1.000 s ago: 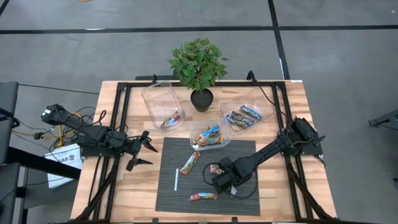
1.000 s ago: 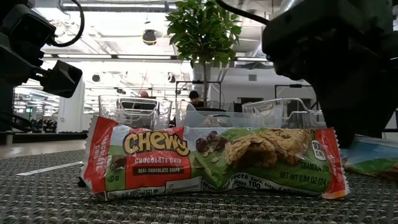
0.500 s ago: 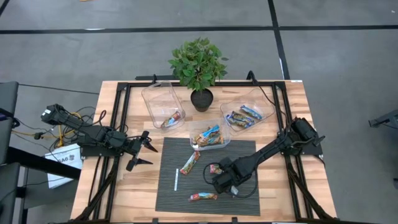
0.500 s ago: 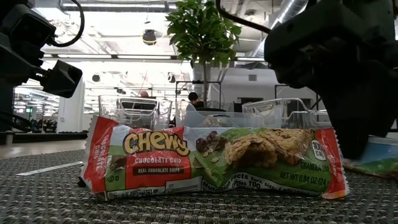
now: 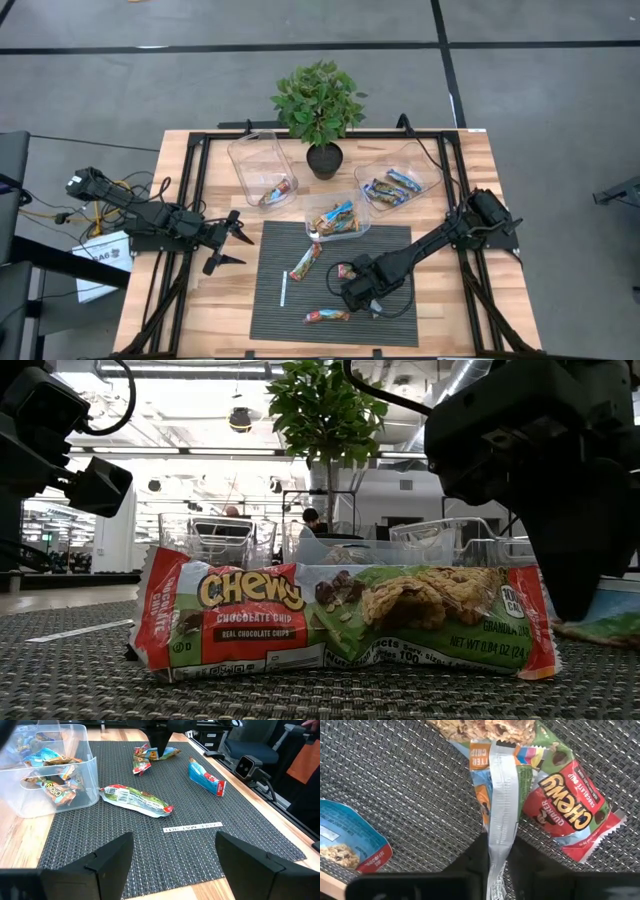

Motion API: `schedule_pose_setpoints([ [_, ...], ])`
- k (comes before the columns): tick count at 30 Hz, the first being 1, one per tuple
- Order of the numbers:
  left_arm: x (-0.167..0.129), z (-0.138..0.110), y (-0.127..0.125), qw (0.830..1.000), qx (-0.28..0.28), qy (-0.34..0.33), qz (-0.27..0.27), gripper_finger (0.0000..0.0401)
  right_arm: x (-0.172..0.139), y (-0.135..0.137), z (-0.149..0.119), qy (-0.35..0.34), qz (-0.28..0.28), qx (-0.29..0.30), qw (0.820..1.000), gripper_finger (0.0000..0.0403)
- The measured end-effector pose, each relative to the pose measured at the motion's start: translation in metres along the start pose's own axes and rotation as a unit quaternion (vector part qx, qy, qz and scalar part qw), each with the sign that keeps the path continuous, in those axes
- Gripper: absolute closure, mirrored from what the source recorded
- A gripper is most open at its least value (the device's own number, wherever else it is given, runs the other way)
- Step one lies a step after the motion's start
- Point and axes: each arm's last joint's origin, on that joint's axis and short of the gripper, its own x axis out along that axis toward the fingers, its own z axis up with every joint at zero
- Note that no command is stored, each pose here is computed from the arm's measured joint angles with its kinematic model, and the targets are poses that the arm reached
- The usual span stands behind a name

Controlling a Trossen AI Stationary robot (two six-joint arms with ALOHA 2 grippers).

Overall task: Pick and place Granola Bars by type
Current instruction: Put the orange granola bar into the middle transparent bin

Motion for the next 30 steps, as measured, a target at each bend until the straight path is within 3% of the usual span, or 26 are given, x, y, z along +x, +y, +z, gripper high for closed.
schedule_pose_setpoints([
  [8,0.000,0.000,0.000,1.000,0.000,0.000,0.000,0.0127,0.000,0.001,0.003,0.009,0.010,-0.009,1.000,0.0386],
  [17,0.000,0.000,0.000,1.000,0.000,0.000,0.000,0.0127,-0.003,0.007,0.006,0.009,0.044,-0.020,0.999,0.0386],
  [30,0.000,0.000,0.000,1.000,0.000,0.000,0.000,0.0127,-0.037,0.010,0.014,-0.014,0.113,-0.050,0.992,0.0388],
])
